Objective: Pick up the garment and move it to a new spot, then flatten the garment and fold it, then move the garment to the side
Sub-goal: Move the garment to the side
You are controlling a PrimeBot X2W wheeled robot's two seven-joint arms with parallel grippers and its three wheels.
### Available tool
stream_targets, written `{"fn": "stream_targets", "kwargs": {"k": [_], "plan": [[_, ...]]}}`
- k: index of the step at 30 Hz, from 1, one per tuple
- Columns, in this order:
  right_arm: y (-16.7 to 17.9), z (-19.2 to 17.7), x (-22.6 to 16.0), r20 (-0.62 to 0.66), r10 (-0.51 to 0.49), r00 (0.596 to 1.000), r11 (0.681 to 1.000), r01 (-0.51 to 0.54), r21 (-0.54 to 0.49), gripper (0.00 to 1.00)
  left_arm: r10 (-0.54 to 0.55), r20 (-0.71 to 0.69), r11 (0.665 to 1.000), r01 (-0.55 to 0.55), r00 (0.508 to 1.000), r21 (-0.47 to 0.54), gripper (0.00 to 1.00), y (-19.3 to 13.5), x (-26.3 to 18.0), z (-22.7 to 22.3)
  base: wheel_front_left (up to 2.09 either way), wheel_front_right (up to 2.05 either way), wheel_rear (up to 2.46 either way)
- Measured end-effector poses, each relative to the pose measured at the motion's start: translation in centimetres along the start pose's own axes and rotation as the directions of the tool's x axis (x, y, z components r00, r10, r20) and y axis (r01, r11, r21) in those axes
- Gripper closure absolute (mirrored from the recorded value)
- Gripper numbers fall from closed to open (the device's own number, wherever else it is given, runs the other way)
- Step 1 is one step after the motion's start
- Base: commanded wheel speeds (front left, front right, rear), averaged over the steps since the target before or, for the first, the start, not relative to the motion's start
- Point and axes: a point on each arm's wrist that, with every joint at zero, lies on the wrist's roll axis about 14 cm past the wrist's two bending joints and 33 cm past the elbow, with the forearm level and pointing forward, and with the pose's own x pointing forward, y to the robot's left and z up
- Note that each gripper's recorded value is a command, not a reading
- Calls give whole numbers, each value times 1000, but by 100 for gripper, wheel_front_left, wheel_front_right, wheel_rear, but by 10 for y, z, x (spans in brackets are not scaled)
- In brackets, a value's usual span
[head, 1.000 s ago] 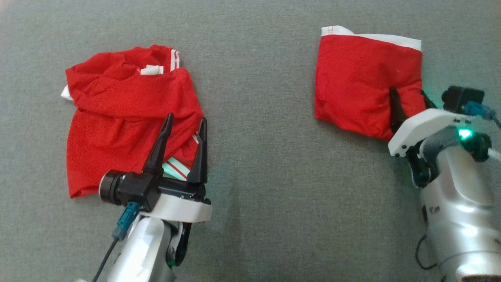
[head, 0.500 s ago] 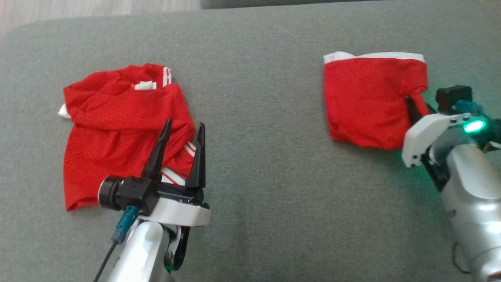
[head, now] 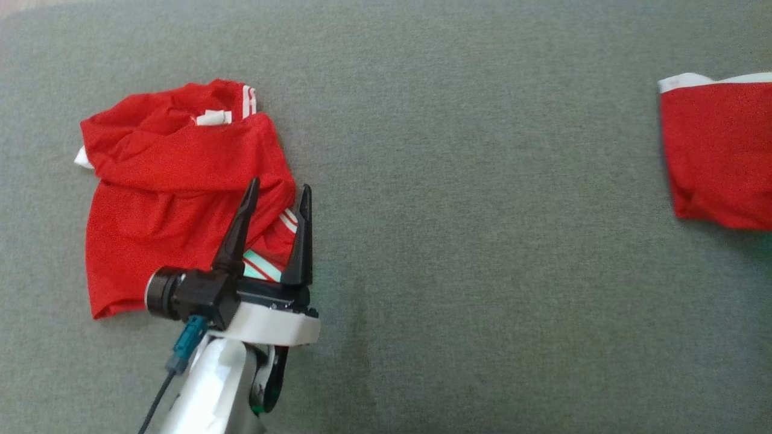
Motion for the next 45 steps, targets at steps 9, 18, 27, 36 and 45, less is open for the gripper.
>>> {"fn": "stream_targets", "kwargs": {"k": [9,18,27,36,45], "plan": [[-15,4,15,4,-29,1000,999,29,-46,100,25,-7,1000,-25,1000,11,0,14,6,-4,0,0,0],[-37,7,19,7,-88,996,996,88,-13,0,19,-5,1000,-19,1000,11,0,14,11,-4,0,0,0],[-41,49,-3,160,-136,978,987,120,105,0,-4,53,1000,3,999,17,0,4,10,19,0,0,0],[-18,116,-54,446,-172,878,963,56,262,0,-4,108,1000,4,994,2,0,-8,-12,43,0,0,0],[32,166,-108,641,-198,742,904,-116,413,0,6,147,1000,-8,989,11,0,-11,-32,58,0,0,0]]}}
